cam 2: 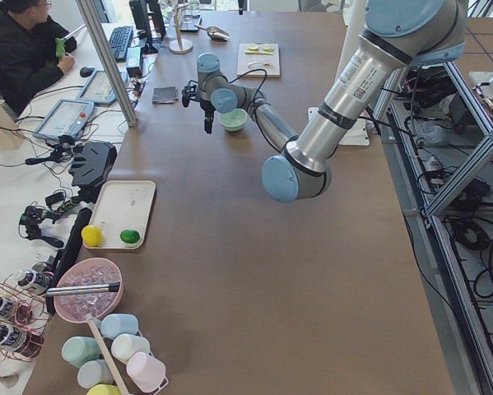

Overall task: Place spoon in bowl
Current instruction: 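Release the bowl and withdraw the left gripper while the right arm reaches out, then lower the right gripper onto the white spoon handle and grasp it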

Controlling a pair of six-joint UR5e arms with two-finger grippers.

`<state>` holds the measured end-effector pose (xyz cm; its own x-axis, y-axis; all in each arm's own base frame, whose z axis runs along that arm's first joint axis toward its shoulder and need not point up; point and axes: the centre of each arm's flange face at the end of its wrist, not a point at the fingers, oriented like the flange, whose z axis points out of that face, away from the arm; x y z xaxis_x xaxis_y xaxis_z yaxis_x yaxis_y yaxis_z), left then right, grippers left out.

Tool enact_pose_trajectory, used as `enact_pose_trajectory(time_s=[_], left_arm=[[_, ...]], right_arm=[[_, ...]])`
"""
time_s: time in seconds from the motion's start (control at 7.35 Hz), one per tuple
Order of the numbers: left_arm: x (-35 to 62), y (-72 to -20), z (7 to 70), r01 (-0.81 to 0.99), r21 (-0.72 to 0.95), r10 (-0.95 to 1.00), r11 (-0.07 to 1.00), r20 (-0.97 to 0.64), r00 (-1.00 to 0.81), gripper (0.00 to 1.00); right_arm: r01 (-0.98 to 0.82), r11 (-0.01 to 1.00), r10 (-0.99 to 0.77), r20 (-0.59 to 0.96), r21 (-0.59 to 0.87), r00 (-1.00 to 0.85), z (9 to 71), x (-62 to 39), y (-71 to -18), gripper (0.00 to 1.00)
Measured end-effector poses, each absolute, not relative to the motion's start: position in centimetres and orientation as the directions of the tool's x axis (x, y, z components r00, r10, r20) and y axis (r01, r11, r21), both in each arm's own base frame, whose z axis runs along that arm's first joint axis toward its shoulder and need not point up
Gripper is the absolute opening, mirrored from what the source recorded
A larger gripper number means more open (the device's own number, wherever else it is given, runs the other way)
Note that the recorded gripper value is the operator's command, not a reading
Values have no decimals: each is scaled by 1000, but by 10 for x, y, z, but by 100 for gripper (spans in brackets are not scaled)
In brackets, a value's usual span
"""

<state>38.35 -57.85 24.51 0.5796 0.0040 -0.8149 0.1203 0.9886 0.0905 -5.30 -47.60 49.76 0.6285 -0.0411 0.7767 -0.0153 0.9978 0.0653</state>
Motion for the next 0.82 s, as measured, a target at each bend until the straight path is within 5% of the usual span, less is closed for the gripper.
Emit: enact_pose_trajectory(time_s=[0.82], left_arm=[[292,-608,278,155,150,26,976,-795,606,98]], right_arm=[[169,973,-231,731,159,643,498,-240,-432,99]])
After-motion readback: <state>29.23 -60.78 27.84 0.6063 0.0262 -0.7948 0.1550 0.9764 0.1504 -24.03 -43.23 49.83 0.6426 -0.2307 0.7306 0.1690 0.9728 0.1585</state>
